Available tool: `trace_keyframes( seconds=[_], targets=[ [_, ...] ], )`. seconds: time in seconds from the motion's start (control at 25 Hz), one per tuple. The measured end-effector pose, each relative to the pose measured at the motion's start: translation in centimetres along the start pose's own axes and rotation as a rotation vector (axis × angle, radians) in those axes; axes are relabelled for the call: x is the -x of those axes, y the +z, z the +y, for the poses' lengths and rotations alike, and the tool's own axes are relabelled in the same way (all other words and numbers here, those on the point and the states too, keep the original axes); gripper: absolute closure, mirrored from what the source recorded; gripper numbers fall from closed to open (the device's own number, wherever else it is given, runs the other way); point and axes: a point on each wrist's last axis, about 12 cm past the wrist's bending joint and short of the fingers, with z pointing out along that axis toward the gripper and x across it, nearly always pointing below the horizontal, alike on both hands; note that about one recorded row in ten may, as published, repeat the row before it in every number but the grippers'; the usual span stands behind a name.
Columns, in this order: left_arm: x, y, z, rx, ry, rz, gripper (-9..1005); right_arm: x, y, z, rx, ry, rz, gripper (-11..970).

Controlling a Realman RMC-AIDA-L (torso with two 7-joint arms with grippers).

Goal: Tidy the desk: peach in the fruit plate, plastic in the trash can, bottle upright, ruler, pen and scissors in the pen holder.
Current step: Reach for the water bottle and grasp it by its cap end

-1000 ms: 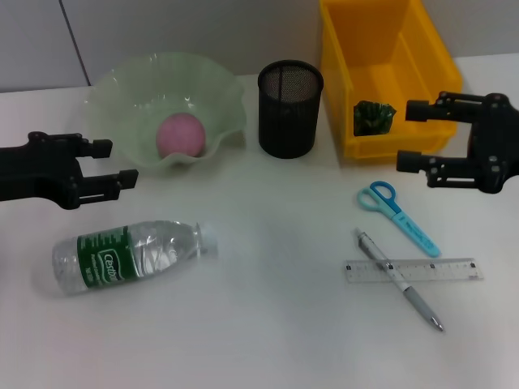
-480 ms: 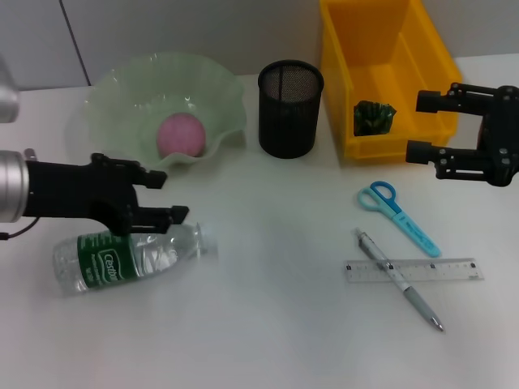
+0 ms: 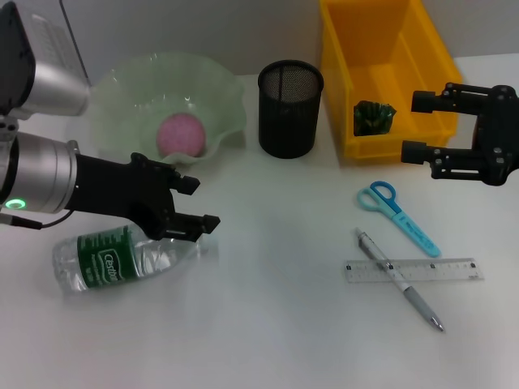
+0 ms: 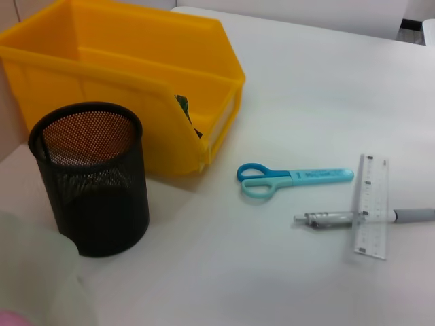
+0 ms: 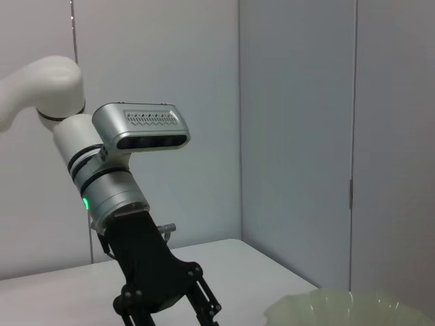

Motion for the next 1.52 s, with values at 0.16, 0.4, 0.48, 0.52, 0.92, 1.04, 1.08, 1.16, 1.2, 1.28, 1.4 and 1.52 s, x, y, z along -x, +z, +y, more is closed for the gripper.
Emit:
trace_keyframes(
  seconds=[0.16,0.4,0.48,0.52,0.92,1.04,1.08,1.16,1.2,1.28,1.4,1.52],
  targets=[
    [0.9,0.6,0.1,-0.003,0.009,0.018,326,0.0,0.0,0.0,0.000,0.001,0.000,219],
    [1.9,2.1,0.1,0.025,0.045,0.109,241,0.0,0.1,0.0,0.002,0.001,0.002,219],
    [2.2,2.4,0.1,0.026,0.055,0.119,213,-0.1,0.1,0.0,0.002,0.001,0.003,219],
    [2.4,2.5,0.2,0.024,0.056,0.123,213,-0.1,0.1,0.0,0.003,0.001,0.003,219],
    [2.9,4.4,0.7,0.064,0.102,0.296,218,-0.4,0.3,0.1,0.010,0.008,0.008,218],
    [3.1,4.6,0.8,0.071,0.111,0.308,218,-0.4,0.4,0.1,0.011,0.007,0.010,218],
    [3.1,4.6,0.8,0.070,0.112,0.310,218,-0.4,0.4,0.1,0.011,0.008,0.010,218],
    [3.3,5.0,0.8,0.069,0.115,0.320,219,-0.4,0.4,0.1,0.012,0.008,0.013,218],
    [3.3,5.1,0.8,0.069,0.117,0.328,219,-0.4,0.5,0.1,0.013,0.009,0.015,218],
    [3.2,5.5,0.7,0.070,0.124,0.353,219,-0.4,0.6,0.0,0.010,0.009,0.017,218],
    [3.2,5.8,0.4,0.070,0.132,0.375,219,-0.4,0.7,0.0,0.006,0.009,0.017,219],
    [3.2,5.9,0.4,0.069,0.134,0.381,220,-0.4,0.7,0.0,0.006,0.009,0.017,219]
  ],
)
